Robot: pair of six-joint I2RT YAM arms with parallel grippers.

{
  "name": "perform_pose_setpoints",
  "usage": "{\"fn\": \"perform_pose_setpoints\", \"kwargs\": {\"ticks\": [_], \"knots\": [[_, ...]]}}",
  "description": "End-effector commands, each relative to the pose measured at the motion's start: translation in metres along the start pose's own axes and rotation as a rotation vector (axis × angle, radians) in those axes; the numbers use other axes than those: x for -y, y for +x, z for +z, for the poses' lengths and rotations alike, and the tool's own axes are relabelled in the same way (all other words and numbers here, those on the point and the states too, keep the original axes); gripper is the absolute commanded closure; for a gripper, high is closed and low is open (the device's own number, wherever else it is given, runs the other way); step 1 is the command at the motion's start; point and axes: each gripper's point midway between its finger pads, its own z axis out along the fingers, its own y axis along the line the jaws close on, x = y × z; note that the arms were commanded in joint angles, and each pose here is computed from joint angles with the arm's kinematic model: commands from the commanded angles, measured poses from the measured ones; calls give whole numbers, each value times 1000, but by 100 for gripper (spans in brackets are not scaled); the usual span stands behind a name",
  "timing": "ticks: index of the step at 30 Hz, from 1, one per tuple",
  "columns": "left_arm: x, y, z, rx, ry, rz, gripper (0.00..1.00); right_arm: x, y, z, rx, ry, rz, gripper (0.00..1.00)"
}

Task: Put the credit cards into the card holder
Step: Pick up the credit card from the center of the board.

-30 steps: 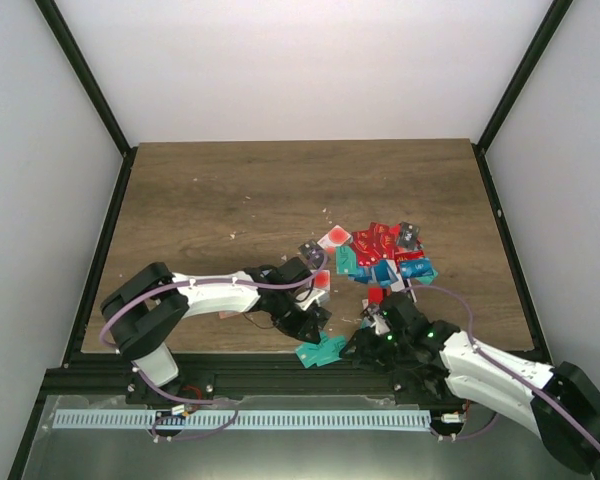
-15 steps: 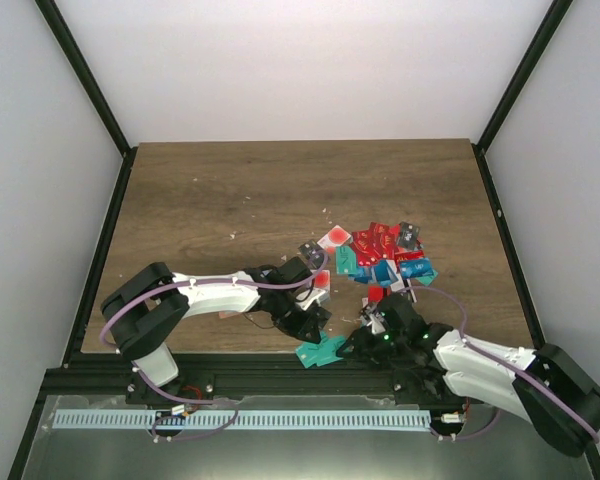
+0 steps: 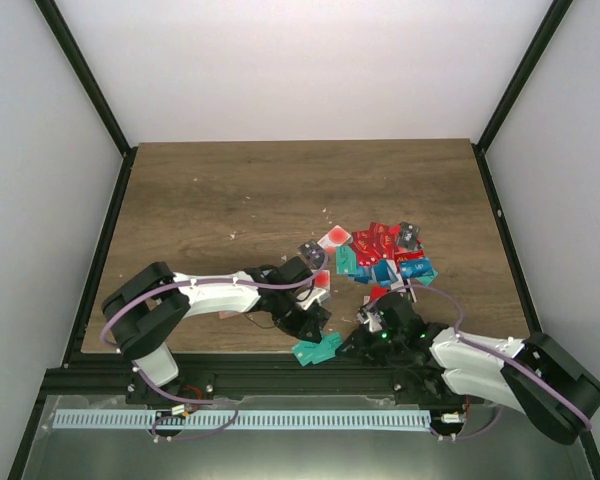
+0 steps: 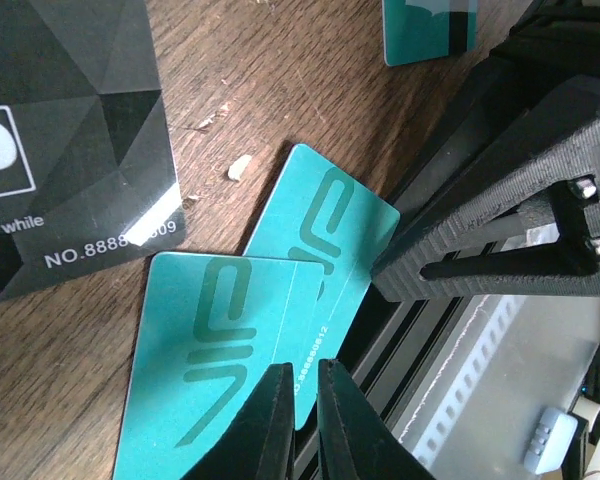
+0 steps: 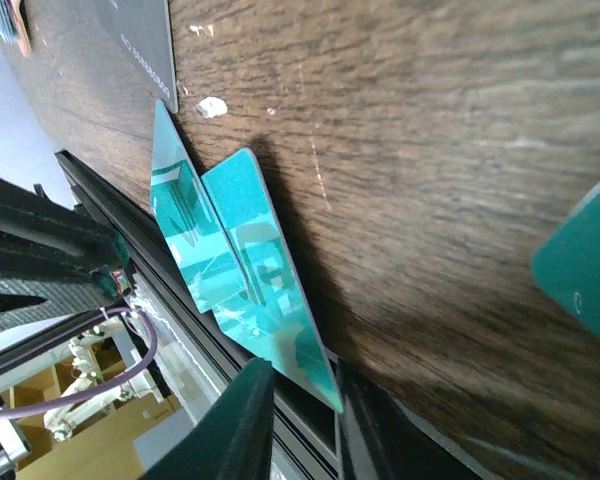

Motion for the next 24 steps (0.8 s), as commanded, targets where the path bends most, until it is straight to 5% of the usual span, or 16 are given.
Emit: {"fn": "perform_pose_setpoints", "kwargs": {"ticks": [1,9,24], "knots": [[-5,5,8,-16,0,9,91,12,-10,1,60,39,22,83],[11,-14,-16,63,5,10,91,2,-19,0,78,33,-7,99],[5,-49,-98,295,-82,-85,91,-32,-65,-47,293,106,-43,99]]}}
